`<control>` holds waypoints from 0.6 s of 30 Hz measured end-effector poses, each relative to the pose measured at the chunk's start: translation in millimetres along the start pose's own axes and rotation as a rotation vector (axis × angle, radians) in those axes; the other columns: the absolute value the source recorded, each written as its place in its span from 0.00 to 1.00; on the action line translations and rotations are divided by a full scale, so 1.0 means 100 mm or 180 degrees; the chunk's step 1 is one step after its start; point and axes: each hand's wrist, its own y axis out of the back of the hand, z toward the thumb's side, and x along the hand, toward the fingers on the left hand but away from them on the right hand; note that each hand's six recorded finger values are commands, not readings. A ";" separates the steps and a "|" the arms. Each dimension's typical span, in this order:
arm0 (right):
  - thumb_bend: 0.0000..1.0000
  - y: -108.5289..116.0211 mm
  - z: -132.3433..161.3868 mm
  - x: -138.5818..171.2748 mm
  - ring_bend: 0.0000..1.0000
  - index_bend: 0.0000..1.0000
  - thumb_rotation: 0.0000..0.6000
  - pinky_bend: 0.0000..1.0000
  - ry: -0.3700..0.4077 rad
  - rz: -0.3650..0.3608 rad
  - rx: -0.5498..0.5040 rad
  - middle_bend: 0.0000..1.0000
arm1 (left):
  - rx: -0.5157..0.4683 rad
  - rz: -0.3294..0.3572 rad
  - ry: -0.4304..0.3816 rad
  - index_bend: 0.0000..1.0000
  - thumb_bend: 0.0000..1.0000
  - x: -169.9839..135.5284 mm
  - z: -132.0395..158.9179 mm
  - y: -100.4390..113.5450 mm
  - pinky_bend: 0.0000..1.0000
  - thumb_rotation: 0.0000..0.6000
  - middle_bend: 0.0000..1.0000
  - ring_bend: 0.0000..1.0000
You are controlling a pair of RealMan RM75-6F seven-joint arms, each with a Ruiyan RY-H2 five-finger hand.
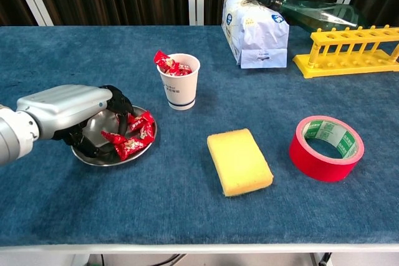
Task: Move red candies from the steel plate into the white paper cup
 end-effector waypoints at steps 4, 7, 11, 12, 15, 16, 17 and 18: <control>0.24 0.00 0.00 0.00 0.00 0.02 1.00 0.00 -0.0001 -0.0004 -0.0001 0.05 | -0.0014 0.0013 0.0005 0.52 0.38 -0.01 -0.02 0.01 0.10 1.00 0.19 0.02; 0.24 0.00 0.00 0.00 0.00 0.02 1.00 0.00 0.0002 -0.0002 0.0001 0.05 | -0.0041 0.0021 0.0008 0.54 0.39 -0.02 -0.03 0.01 0.10 1.00 0.20 0.02; 0.24 0.00 0.00 0.00 0.00 0.02 1.00 0.00 0.0004 0.0000 0.0004 0.05 | -0.0107 0.0049 0.0014 0.55 0.40 -0.03 -0.05 0.02 0.10 1.00 0.21 0.02; 0.24 0.00 0.00 0.00 0.00 0.02 1.00 0.00 0.0003 0.0000 0.0004 0.05 | -0.0119 0.0057 0.0017 0.56 0.40 -0.04 -0.06 0.03 0.10 1.00 0.21 0.02; 0.24 0.00 0.00 0.00 0.00 0.02 1.00 0.00 0.0003 -0.0003 0.0002 0.05 | -0.0162 0.0100 0.0018 0.56 0.40 -0.06 -0.08 0.08 0.10 1.00 0.21 0.02; 0.24 0.00 0.00 0.00 0.00 0.02 1.00 0.00 0.0003 -0.0005 0.0002 0.05 | -0.0176 0.0119 0.0015 0.56 0.40 -0.06 -0.08 0.11 0.10 1.00 0.21 0.02; 0.24 0.00 0.00 0.01 0.00 0.02 1.00 0.00 0.0002 -0.0006 0.0001 0.05 | -0.0190 0.0146 0.0011 0.56 0.40 -0.07 -0.09 0.15 0.10 1.00 0.21 0.02; 0.24 0.00 0.01 0.01 0.00 0.02 1.00 0.00 0.0003 -0.0007 0.0001 0.05 | -0.0200 0.0169 0.0008 0.56 0.40 -0.08 -0.09 0.18 0.10 1.00 0.21 0.02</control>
